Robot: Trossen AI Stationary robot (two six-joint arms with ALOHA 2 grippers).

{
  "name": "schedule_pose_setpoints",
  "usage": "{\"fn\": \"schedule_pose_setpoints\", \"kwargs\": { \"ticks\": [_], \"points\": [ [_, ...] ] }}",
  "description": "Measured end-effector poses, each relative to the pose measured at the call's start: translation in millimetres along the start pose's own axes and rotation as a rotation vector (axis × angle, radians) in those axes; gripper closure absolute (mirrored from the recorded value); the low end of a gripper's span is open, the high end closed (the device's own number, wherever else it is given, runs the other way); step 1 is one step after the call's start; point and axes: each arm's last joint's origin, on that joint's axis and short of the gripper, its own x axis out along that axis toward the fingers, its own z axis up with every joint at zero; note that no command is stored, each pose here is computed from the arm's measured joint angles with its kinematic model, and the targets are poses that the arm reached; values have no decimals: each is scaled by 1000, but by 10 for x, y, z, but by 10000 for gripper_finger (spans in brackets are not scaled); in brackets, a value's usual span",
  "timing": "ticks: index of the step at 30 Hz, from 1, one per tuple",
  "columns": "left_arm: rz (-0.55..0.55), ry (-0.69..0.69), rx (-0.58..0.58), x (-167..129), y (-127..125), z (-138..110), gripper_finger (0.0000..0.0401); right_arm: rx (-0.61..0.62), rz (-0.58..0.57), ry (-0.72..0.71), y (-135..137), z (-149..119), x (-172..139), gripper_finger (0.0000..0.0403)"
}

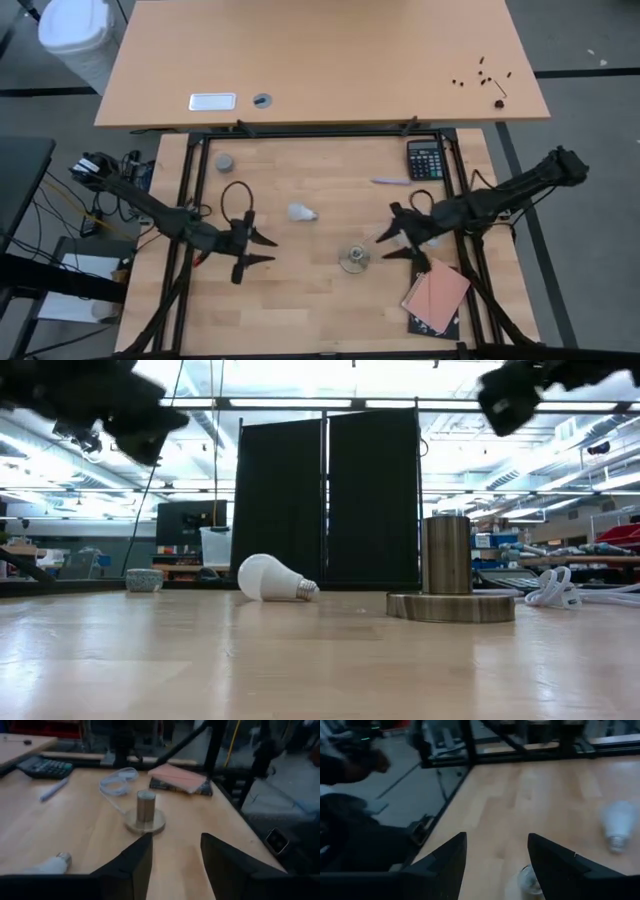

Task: Screw lightbulb
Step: Return to Home Position

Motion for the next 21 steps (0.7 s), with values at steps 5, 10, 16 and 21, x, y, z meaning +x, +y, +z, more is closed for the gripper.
{"fn": "schedule_pose_setpoints", "kwargs": {
  "ticks": [5, 10, 16, 21],
  "points": [
    [-16, -88, -38, -152, 87, -100, 251, -2, 43, -44, 79, -238, -109, 193],
    [-33, -114, -49, -236, 131, -172, 279, -4, 62, -87, 111, -423, -165, 224],
    [-98, -97, -38, -296, 157, -266, 320, -14, 106, -84, 135, -595, -206, 273],
    [-149, -127, -13, -341, 178, -345, 368, -14, 123, -68, 111, -793, -222, 323]
  ]
}}
